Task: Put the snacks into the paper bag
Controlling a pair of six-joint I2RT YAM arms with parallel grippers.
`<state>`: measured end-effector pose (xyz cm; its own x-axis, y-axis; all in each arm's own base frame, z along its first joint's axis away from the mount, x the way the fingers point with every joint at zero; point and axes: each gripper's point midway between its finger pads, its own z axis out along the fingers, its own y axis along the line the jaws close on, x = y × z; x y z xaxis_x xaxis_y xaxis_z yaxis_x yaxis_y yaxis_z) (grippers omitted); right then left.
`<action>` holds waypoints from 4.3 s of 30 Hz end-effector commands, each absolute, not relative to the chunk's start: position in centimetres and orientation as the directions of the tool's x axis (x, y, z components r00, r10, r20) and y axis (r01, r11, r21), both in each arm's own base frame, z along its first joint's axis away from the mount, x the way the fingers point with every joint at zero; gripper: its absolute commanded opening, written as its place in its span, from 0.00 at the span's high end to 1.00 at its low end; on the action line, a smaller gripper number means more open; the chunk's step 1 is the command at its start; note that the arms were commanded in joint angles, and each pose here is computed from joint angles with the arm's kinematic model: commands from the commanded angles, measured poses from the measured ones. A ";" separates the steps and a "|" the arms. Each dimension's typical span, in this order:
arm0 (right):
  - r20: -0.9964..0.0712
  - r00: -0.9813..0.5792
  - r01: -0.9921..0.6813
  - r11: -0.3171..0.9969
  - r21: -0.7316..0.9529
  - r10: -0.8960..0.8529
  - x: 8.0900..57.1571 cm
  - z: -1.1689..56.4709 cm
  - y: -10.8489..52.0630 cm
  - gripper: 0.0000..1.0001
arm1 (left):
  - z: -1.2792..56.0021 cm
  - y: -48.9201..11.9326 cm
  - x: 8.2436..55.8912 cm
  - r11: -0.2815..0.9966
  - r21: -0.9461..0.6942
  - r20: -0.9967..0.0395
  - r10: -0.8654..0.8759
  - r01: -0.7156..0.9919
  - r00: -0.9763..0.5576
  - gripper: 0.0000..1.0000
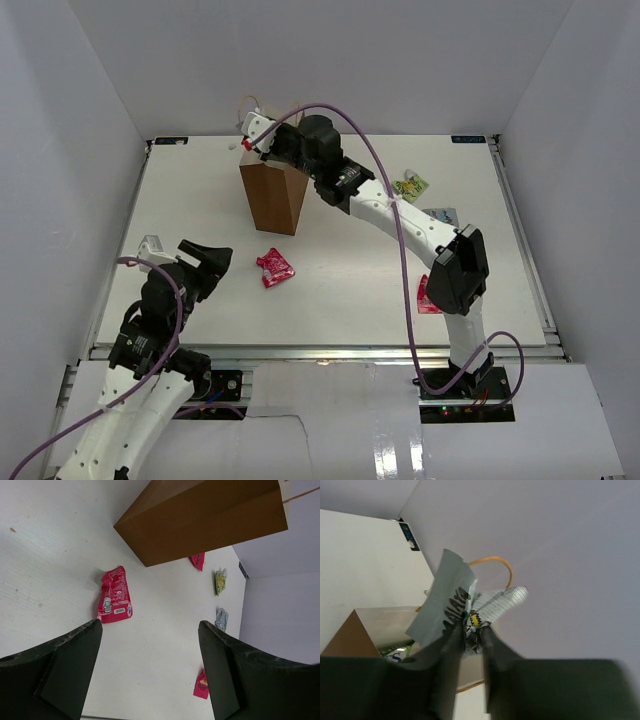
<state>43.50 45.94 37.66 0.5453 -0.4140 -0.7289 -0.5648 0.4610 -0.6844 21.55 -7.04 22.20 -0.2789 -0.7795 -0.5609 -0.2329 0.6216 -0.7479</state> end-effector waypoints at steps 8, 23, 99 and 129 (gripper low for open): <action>-0.699 0.619 -0.478 0.535 -0.696 -0.357 41.6 42.9 43.6 0.32 | 18.6 -5.9 21.8 0.454 -0.744 -0.406 -0.890 -0.490 -0.208 0.12; -0.842 0.445 -0.875 0.051 -0.481 -0.305 26.1 35.1 35.3 0.07 | 14.2 1.3 20.5 0.414 -0.324 -0.631 -0.765 -0.850 -0.132 0.02; -0.886 -0.259 -0.878 0.476 0.050 -0.384 30.0 18.6 16.2 0.06 | 38.3 -13.5 43.2 0.808 -0.576 -0.803 -0.529 0.125 -0.274 0.91; -0.748 -0.554 -0.698 0.693 0.180 -0.365 31.6 13.6 13.3 0.01 | 42.9 -15.2 42.3 0.862 -0.411 -0.910 -0.370 0.296 -0.185 0.30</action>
<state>30.65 15.11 16.36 -0.3858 -0.3849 -0.8385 -0.8171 0.5645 0.1168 46.59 -15.44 34.98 -0.3361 -0.3887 -0.8579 0.1519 0.8766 -0.4567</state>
